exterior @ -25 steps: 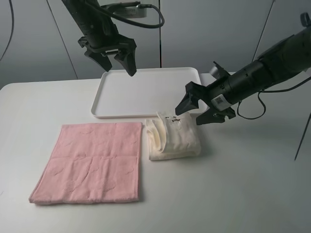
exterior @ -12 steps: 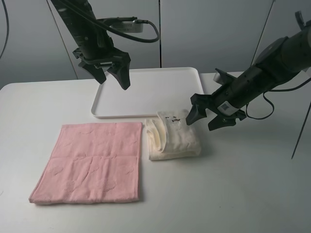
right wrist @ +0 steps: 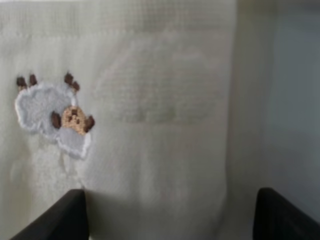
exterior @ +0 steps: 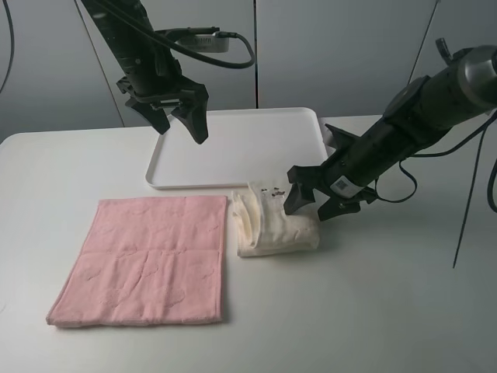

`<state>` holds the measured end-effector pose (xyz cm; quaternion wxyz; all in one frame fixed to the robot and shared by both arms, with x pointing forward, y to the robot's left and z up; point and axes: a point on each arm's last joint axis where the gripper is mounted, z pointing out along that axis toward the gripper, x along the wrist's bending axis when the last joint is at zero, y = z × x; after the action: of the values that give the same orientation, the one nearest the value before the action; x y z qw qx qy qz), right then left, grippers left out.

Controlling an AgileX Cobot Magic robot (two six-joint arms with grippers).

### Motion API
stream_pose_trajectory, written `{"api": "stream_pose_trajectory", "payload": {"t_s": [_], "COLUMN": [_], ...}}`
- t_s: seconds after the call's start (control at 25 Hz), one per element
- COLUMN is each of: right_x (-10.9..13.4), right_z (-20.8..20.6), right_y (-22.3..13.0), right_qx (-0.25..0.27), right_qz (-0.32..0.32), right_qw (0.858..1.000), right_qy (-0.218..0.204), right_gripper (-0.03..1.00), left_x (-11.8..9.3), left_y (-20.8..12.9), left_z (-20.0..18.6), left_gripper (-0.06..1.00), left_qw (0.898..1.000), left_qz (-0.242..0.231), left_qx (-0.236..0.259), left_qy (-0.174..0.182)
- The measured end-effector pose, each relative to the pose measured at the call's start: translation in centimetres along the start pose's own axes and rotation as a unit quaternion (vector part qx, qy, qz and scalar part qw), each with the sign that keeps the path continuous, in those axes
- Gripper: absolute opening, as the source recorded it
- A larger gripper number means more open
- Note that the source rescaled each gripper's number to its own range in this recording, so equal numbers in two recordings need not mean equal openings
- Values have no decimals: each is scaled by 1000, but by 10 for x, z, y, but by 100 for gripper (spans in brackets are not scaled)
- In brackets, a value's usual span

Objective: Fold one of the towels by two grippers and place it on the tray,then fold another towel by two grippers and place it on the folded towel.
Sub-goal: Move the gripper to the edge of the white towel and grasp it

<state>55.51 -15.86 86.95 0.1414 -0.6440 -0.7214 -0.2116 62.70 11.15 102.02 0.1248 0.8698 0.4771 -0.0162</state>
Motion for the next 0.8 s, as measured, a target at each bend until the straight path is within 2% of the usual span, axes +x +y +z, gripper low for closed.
{"api": "stream_pose_trajectory", "payload": {"t_s": [0.32,0.4,0.64,0.8], "right_x": [13,13,10,10], "right_z": [18,22,27,27], "right_y": [-4,-4,-4,-4], "right_qx": [3,6,7,7], "right_qz": [2,8,14,9], "right_qw": [1000,1000,1000,1000], "right_qy": [0,2,-3,-3], "right_gripper": [68,60,19,17], "left_x": [0,0,0,0], "left_y": [0,0,0,0], "left_z": [0,0,0,0], "left_gripper": [99,99,99,99], "left_qw": [1000,1000,1000,1000], "left_qz": [1,1,3,3], "left_qx": [0,0,0,0], "left_qy": [0,0,0,0]}}
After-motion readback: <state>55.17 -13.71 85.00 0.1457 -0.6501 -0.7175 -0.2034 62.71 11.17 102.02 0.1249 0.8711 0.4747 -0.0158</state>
